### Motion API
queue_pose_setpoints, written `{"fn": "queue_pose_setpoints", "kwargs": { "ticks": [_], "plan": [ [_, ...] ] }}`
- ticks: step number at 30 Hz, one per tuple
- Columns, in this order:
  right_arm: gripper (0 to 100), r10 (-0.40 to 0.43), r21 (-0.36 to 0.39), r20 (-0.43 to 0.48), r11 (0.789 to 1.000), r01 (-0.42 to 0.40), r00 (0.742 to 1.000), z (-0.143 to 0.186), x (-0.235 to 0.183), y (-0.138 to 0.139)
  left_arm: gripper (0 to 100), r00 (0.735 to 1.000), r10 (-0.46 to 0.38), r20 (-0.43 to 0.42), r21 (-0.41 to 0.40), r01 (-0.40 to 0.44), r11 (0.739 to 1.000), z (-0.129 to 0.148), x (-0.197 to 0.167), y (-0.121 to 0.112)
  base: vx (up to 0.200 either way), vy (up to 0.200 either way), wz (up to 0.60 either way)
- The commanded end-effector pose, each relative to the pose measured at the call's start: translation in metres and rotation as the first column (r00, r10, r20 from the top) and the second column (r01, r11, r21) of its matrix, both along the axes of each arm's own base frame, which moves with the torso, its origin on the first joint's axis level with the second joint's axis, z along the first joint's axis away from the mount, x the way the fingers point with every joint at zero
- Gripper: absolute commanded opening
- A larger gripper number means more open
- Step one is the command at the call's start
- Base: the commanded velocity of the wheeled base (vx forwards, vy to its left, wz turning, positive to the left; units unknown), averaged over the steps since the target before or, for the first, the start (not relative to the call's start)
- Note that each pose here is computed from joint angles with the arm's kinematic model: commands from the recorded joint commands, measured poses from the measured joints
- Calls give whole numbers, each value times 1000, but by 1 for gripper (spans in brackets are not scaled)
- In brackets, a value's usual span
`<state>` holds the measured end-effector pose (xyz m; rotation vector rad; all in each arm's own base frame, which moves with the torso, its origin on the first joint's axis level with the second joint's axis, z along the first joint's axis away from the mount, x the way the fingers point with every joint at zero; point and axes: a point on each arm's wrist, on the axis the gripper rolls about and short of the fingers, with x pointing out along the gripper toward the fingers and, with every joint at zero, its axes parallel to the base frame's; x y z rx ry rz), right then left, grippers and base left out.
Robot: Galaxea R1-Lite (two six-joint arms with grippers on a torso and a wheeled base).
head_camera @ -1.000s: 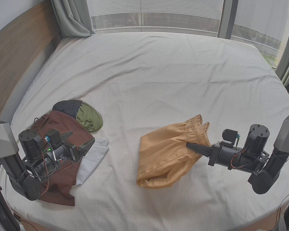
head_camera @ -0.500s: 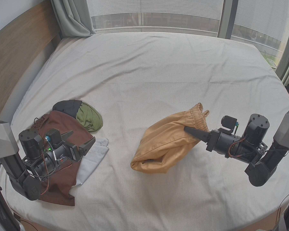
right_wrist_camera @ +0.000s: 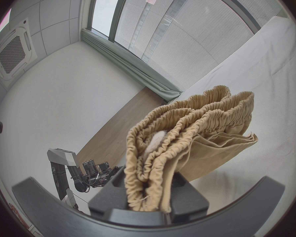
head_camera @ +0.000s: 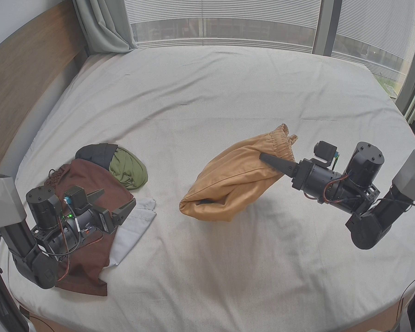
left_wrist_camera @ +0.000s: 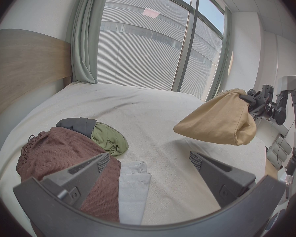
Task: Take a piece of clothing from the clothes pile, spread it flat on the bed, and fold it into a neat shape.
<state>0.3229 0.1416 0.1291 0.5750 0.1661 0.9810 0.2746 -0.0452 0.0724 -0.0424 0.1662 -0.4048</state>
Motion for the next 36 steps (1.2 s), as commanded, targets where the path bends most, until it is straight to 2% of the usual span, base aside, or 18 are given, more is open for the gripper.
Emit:
{"fn": "queue_pose_setpoints", "kwargs": {
  "ticks": [1,15,30,36],
  "plan": [
    [0,25,3,13,1000,-26,1000,5,11,7,100,1000,0,-2,1,0,1000,0,0,0,0,0,0],
    [0,22,15,-25,1000,-21,999,-2,57,21,100,1000,5,-4,1,-5,1000,-1,0,2,0,0,0],
    [0,19,47,-8,999,-18,1000,32,100,33,100,1000,0,-14,2,0,1000,-3,-2,1,0,0,0],
    [0,-3,37,-39,999,4,999,16,124,31,100,1000,-2,-15,4,2,1000,-3,-3,1,0,0,0]
  ]
}}
